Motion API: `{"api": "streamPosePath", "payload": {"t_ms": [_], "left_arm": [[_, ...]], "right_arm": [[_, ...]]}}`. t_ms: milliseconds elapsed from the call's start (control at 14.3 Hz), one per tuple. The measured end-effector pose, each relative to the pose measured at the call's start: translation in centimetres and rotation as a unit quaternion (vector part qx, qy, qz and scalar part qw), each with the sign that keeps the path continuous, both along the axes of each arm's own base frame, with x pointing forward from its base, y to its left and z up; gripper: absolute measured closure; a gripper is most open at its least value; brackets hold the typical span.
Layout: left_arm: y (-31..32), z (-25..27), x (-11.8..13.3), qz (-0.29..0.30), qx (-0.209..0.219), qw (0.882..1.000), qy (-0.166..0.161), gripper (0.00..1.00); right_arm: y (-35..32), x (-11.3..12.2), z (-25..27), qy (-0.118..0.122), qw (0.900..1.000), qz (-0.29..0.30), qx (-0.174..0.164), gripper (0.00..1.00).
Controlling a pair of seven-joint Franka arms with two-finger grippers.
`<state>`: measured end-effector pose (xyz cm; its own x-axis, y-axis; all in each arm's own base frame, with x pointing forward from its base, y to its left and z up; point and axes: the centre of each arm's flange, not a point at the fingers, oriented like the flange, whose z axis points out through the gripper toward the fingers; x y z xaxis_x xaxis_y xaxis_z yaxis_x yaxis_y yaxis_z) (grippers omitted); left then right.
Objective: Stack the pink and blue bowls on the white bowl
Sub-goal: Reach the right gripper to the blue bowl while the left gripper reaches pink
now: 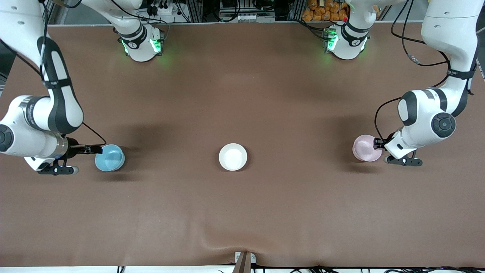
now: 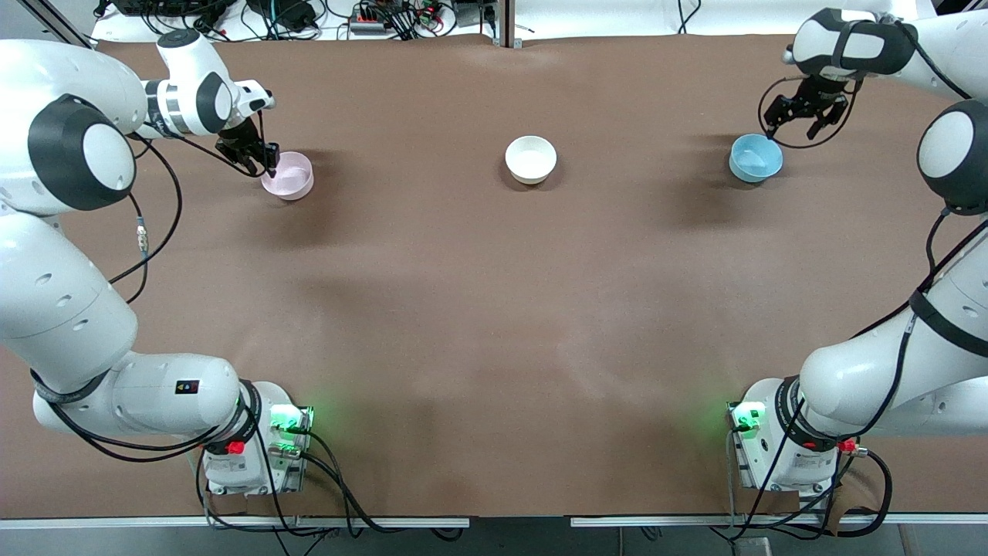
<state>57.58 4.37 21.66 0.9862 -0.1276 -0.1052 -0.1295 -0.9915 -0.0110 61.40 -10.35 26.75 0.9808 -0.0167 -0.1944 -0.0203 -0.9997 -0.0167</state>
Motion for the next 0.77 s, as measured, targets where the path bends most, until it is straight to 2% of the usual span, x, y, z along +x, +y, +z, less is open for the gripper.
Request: {"api": "streamPosePath", "payload": {"t_ms": [140,209,349,488,767], "left_arm": [[0.0,-0.1,0.0,0.000,0.000,1.000,0.001,0.63],[0.0,-0.2,-0.1,0.000,0.000,1.000,0.002,0.63],[0.0,-0.4,-0.1,0.000,0.000,1.000,0.003,0.78],[-0.1,-0.2,0.0,0.000,-0.001,1.000,0.001,0.97],[-0.2,0.4,0.3,0.001,-0.003,1.000,-0.007,0.98]], "right_arm": [[-0.1,-0.2,-1.6,0.012,1.000,0.000,0.002,0.00],[-0.1,-0.3,-2.4,0.017,1.000,0.000,0.003,0.00],[-0.3,-0.6,-4.4,0.022,1.000,-0.002,0.003,0.00],[-0.9,-0.5,-6.5,0.014,1.000,-0.006,0.001,0.00],[-1.2,-0.5,-8.1,0.010,1.000,-0.012,0.003,0.01]]}}
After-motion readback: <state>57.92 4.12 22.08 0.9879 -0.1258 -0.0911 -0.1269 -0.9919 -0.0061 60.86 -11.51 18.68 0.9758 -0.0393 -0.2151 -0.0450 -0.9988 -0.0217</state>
